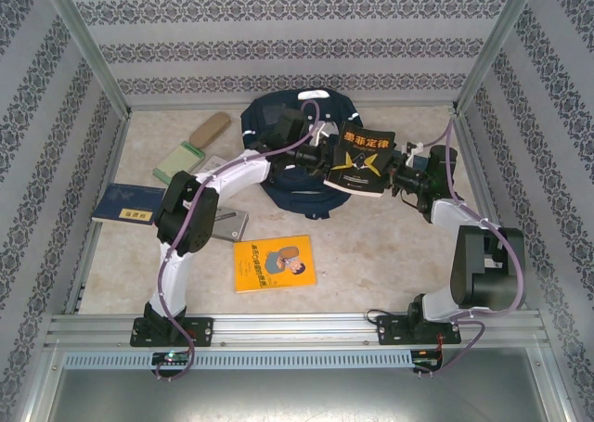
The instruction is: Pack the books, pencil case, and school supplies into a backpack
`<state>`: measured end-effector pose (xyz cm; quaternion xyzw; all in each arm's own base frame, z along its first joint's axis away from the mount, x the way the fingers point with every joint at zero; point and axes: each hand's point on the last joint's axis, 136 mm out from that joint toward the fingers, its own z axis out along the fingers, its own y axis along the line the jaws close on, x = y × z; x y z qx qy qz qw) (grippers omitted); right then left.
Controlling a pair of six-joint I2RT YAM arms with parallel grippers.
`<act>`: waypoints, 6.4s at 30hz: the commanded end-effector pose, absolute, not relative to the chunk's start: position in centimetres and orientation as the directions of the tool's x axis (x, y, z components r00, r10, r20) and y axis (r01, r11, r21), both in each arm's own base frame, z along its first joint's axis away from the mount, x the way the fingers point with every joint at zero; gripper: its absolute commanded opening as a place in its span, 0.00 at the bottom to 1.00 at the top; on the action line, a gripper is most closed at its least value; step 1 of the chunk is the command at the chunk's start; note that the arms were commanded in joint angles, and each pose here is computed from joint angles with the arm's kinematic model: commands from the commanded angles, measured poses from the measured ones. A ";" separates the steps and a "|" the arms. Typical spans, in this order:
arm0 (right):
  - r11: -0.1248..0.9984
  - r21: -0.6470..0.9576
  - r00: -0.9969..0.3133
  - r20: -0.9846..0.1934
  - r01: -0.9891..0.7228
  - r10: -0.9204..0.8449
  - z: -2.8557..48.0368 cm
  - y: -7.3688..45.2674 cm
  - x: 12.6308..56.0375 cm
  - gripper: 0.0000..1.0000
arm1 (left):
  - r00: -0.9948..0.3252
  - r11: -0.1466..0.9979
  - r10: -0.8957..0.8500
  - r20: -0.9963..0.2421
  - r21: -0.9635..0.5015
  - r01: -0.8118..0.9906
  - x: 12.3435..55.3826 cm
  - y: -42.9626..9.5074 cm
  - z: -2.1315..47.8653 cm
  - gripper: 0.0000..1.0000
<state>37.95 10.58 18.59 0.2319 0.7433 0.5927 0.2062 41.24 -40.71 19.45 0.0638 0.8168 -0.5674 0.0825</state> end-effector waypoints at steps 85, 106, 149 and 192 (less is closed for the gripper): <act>0.349 0.936 -0.746 -0.206 0.038 0.634 18.4 19.9 39.6 0.00 | -0.518 0.901 0.149 -0.842 -0.100 0.423 49.0 -30.5 34.7 0.00; 0.186 0.981 -0.342 -0.157 0.053 0.926 15.2 24.4 56.1 0.00 | -0.554 0.866 0.079 -0.828 -0.219 0.450 48.3 -32.0 35.2 0.00; 0.307 0.931 -0.517 -0.168 0.197 0.840 9.6 22.7 47.7 0.01 | -0.644 0.873 0.044 -0.764 -0.284 0.397 50.1 -31.1 31.4 0.00; 0.334 0.921 -0.410 -0.232 0.199 0.882 10.7 18.3 49.2 0.57 | -0.658 0.905 0.028 -0.752 -0.261 0.336 51.8 -30.0 29.4 0.00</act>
